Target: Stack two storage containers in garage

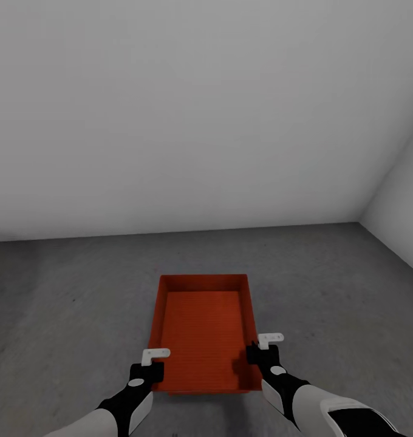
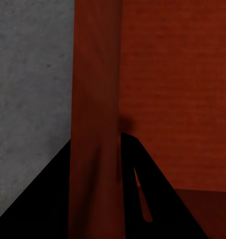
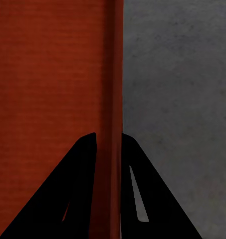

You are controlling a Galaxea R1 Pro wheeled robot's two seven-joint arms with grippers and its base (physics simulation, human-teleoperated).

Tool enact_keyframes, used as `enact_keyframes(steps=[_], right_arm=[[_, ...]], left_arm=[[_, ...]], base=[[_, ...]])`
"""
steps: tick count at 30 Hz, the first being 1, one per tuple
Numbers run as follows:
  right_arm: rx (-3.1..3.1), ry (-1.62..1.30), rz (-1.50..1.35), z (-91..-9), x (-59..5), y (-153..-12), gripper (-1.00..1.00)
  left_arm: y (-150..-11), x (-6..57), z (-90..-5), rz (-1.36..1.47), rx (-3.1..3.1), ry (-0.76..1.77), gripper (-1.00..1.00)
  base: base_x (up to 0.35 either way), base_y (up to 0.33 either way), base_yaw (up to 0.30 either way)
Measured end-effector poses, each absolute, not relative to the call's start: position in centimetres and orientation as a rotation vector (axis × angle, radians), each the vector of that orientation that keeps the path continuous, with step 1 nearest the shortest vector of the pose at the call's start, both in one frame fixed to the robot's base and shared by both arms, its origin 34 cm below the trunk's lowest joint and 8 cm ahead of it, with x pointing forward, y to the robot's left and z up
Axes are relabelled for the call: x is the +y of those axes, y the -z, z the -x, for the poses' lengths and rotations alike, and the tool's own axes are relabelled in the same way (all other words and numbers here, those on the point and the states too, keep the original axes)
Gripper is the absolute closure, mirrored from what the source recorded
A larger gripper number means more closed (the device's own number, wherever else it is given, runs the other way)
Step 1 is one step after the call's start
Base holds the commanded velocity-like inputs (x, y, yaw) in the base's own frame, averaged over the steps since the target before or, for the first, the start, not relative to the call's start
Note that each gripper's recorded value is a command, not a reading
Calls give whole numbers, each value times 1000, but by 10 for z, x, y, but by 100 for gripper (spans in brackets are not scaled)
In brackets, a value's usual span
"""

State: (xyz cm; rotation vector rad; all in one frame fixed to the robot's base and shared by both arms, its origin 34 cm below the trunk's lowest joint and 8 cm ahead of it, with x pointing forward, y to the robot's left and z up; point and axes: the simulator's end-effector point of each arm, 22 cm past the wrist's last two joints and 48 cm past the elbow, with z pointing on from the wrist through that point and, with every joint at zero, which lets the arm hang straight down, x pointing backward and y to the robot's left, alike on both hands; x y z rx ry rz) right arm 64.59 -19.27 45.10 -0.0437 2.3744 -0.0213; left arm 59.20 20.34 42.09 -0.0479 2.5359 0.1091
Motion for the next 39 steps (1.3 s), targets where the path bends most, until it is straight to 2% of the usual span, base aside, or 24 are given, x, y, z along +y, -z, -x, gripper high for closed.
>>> enact_keyframes(steps=[39], right_arm=[[2381,21,44,-644,-193,-447,100]], left_arm=[[-418,203,-590,47,2543,-110,100]], base=[[0,0,0]])
